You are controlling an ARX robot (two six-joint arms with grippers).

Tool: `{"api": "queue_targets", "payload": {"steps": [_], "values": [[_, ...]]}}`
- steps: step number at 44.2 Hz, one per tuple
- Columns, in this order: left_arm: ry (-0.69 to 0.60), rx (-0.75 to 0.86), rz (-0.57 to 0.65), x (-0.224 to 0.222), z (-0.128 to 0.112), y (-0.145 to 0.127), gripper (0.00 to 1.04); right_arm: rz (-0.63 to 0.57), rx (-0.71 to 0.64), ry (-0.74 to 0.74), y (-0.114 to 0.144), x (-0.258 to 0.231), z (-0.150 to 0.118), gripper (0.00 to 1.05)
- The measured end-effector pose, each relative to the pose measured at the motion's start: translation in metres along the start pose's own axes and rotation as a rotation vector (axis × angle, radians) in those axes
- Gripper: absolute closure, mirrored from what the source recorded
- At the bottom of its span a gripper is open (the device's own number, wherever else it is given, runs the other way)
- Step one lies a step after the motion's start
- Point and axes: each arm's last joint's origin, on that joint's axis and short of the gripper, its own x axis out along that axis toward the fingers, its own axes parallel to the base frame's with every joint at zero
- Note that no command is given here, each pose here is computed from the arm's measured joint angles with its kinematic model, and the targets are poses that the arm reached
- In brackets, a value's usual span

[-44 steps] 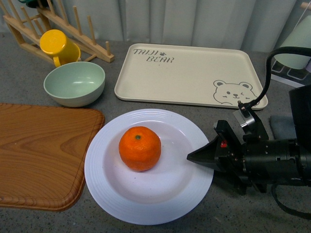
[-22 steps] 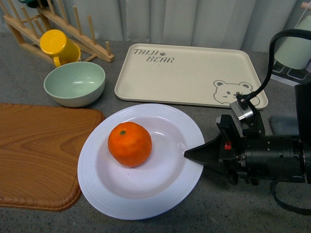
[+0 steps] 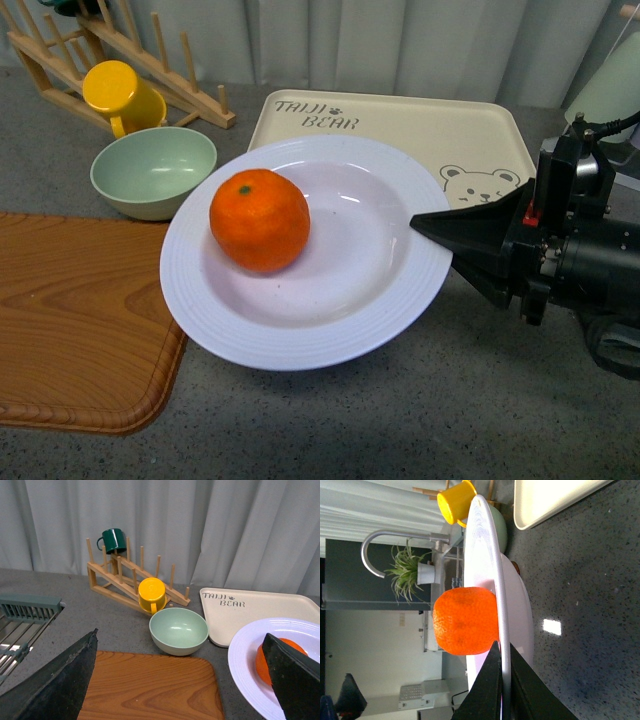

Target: Place orange and plate with both arms

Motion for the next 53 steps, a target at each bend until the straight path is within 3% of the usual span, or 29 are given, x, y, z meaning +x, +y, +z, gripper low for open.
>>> {"api": "queue_targets", "payload": {"steps": [17, 32, 53], "values": [[0.000, 0.000, 0.000, 0.000, 0.000, 0.000, 0.07, 0.047, 0.056, -0.165, -0.008, 0.027, 0.040, 1.03], [-0.001, 0.000, 0.000, 0.000, 0.000, 0.000, 0.07, 0.060, 0.126, -0.355, -0.015, 0.066, 0.094, 1.03], [-0.001, 0.000, 0.000, 0.000, 0.000, 0.000, 0.07, -0.105, 0.219, -0.430, -0.043, 0.097, 0.107, 1.03]]}}
